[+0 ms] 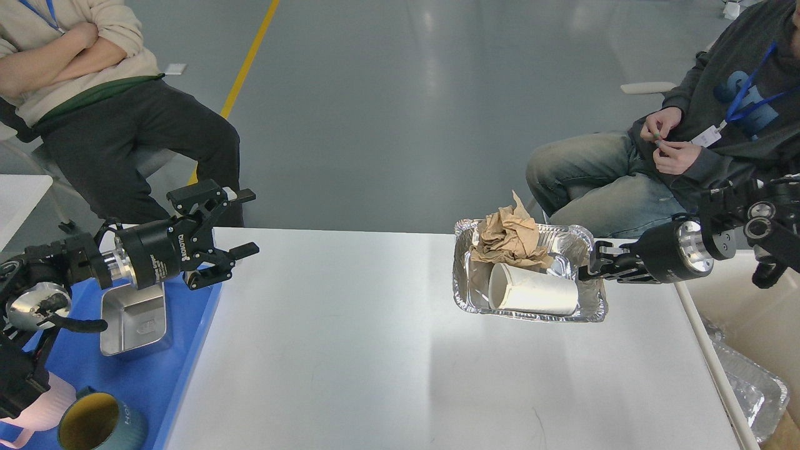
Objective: Tidy desktop
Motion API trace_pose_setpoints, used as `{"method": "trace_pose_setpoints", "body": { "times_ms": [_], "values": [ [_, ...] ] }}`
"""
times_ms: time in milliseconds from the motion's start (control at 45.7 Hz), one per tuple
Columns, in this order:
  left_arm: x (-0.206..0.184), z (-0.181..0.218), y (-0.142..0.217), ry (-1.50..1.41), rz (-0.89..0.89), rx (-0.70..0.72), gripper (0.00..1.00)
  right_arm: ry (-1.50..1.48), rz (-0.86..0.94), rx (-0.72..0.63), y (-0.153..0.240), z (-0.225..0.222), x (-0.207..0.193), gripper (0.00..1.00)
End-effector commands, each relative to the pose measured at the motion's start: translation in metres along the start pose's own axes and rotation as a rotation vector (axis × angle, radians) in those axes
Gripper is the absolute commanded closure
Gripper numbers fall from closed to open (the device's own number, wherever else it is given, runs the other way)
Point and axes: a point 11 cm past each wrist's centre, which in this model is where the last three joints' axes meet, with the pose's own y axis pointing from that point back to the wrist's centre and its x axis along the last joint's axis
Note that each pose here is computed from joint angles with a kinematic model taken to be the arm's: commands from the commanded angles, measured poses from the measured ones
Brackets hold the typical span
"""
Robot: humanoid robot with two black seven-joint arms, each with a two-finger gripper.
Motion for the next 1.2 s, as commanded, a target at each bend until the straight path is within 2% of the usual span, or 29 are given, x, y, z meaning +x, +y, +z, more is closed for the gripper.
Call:
{"method": "trace_pose_setpoints", "body": {
  "times_ms": [0, 328, 612, 941, 1181],
  "values": [
    [0.004, -0.020, -0.005, 0.103, 0.018, -0.023, 0.03, -0.004, -0.002, -0.004, -0.001, 0.002, -0.001, 1.00],
    [0.002, -0.034, -0.017, 0.161, 0.021, -0.028, 0.03, -0.018, -0.005, -0.014, -0.002, 0.009, -0.004, 1.00],
    [0.005, -0.039, -0.018, 0.182, 0.039, -0.030, 0.03, -0.060, 0.041, -0.062, 0.015, 0.030, 0.006, 1.00],
    [0.017, -0.019, -0.019, 0.233, 0.118, -0.183, 0.03, -0.238, 0.181, -0.270, 0.082, 0.120, 0.018, 1.00],
    [0.023, -0.021, -0.022, 0.292, 0.161, -0.208, 0.03, -0.384, 0.269, -0.422, 0.118, 0.189, -0.002, 1.00]
  ]
}}
